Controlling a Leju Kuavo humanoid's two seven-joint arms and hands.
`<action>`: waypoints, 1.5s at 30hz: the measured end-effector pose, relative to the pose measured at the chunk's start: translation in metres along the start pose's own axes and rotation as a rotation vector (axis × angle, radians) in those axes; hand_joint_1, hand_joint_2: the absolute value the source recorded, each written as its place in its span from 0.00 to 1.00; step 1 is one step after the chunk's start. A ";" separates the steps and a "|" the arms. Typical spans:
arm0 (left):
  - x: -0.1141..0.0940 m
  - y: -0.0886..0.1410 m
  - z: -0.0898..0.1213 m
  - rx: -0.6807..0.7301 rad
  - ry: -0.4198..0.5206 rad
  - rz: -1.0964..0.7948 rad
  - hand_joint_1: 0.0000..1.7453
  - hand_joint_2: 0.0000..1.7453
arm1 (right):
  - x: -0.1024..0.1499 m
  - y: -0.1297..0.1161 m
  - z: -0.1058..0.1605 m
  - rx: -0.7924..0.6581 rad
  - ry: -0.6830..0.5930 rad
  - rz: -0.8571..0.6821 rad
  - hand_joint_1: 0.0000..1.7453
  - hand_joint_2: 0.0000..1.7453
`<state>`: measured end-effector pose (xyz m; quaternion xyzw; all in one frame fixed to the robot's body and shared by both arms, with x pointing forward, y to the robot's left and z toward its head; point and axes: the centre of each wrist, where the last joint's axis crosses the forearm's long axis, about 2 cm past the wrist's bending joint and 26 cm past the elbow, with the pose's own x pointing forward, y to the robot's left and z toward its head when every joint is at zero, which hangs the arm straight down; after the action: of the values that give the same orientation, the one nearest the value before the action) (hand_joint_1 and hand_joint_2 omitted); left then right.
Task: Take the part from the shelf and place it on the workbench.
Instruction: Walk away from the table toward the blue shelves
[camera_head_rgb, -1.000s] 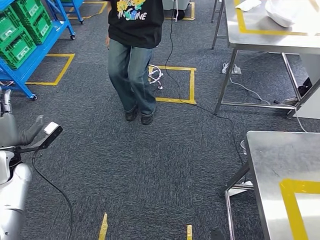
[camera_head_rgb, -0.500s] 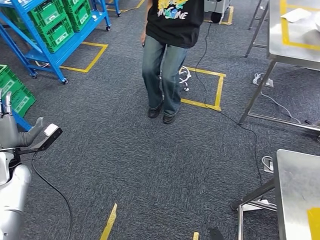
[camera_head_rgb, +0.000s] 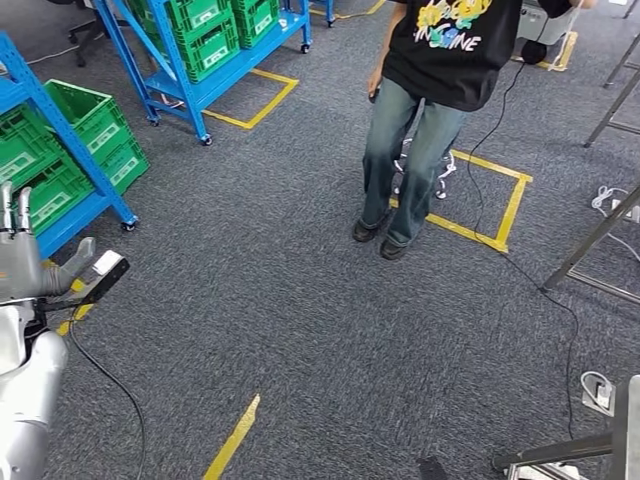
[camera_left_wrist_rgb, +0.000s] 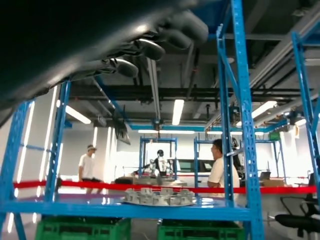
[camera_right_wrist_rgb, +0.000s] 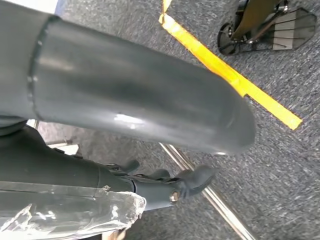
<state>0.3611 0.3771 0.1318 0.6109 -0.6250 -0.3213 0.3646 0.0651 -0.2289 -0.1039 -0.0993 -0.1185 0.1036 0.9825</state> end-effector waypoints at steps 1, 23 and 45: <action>-0.002 0.000 0.001 -0.003 0.001 -0.004 0.00 0.00 | 0.001 0.000 0.000 0.001 0.000 0.000 0.00 0.00; -0.014 -0.003 0.017 -0.037 0.020 -0.015 0.00 0.00 | -0.002 0.005 0.002 0.030 0.006 0.022 0.00 0.00; -0.034 -0.004 0.039 -0.083 0.049 -0.047 0.00 0.00 | 0.002 0.017 0.005 0.065 -0.002 0.075 0.00 0.00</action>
<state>0.3296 0.4093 0.1051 0.6175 -0.5875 -0.3403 0.3972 0.0628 -0.2111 -0.1020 -0.0715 -0.1122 0.1440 0.9806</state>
